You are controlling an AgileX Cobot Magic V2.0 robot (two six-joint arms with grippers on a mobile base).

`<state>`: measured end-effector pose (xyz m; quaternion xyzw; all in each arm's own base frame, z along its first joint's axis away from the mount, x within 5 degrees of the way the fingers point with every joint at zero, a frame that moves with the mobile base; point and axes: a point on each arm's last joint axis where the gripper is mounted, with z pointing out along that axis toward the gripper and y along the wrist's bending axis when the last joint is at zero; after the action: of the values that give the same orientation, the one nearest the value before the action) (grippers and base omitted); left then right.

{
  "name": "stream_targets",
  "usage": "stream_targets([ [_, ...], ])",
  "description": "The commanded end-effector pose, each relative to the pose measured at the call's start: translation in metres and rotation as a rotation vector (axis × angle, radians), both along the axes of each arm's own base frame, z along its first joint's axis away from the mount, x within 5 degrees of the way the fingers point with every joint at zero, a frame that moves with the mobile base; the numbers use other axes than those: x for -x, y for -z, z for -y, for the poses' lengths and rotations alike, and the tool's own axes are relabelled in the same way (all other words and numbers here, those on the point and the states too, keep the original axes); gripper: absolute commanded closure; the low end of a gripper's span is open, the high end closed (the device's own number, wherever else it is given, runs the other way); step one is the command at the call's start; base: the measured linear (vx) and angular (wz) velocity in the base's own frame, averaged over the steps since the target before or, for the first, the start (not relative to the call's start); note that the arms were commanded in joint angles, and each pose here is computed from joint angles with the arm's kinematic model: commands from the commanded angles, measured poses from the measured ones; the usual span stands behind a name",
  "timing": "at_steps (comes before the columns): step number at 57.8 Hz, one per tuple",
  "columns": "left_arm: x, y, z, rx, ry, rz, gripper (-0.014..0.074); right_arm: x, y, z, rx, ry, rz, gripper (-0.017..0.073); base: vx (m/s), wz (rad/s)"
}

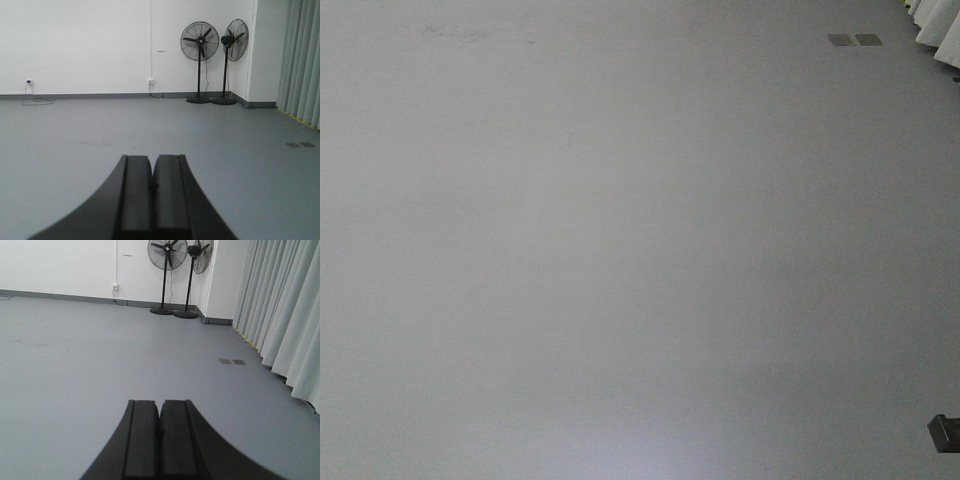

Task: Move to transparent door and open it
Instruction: 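Drive the base across the floor, turning toward the glass sliding door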

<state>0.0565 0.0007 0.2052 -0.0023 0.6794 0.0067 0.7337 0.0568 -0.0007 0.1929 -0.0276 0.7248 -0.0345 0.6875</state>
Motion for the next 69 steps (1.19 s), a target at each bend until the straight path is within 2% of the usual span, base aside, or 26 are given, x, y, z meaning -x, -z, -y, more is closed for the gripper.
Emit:
stream_targets([
  [1,0.0005,0.0017,0.0007,0.004,0.010,0.067,0.0599,0.0004,-0.0035,0.0004,0.015,0.006,0.083,0.0567,0.01,0.01],
  [40,0.0005,0.0017,0.0007,0.004,0.010,0.067,0.0599,0.0004,-0.0035,0.0004,0.015,0.006,0.083,0.0567,0.05,0.01],
  [69,0.0005,0.0017,0.0007,0.004,0.010,0.067,0.0599,0.0004,-0.0035,0.0004,0.015,0.006,0.083,0.0567,0.24,0.09],
])
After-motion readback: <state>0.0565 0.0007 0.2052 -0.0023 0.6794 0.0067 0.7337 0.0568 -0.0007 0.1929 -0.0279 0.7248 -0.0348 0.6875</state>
